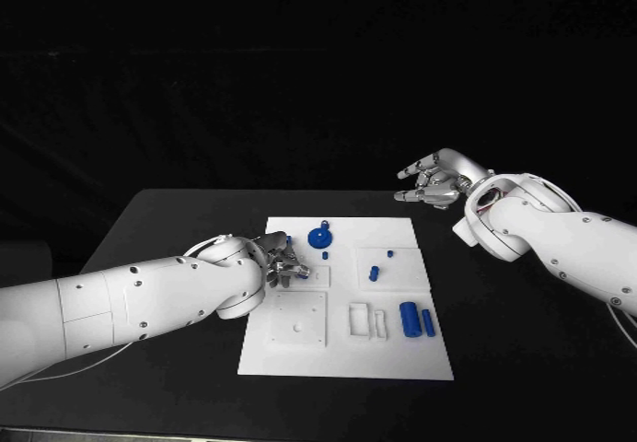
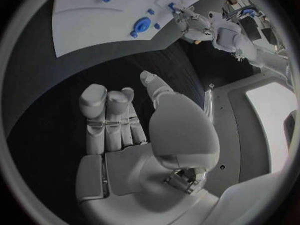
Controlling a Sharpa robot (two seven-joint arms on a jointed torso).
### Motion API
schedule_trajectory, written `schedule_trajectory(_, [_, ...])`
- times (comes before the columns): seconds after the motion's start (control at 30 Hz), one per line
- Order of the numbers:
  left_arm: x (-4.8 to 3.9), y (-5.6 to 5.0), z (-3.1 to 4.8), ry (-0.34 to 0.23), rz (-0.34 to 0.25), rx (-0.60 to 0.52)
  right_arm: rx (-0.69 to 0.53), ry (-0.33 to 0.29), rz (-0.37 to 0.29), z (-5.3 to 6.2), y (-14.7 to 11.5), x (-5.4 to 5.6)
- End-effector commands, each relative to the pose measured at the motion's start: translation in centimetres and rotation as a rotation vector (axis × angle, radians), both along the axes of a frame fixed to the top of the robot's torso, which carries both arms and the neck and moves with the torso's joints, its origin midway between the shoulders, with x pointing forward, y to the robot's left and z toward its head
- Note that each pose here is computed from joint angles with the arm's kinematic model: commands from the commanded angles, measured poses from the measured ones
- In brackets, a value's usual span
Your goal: Assemble the parts on the task board
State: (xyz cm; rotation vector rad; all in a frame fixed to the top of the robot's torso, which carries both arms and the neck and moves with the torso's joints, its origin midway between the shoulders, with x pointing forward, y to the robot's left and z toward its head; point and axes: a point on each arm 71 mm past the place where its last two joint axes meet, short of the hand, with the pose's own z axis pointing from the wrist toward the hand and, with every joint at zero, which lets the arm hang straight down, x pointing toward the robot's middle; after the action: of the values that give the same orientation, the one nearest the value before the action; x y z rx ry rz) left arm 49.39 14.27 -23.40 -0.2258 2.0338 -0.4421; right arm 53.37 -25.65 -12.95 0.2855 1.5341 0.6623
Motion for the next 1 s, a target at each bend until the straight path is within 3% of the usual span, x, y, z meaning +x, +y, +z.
schedule_trajectory(0.03, [-0.81,-0.31,-1.52,0.084,-0.028,0.046,-0.003,0.004,0.015,-0.06,0.14,-0.02])
schedule_trajectory(1.0, [-0.62,-0.4,-1.52,0.081,-0.02,0.041,-0.002,0.01,0.015,-0.23,0.13,0.01])
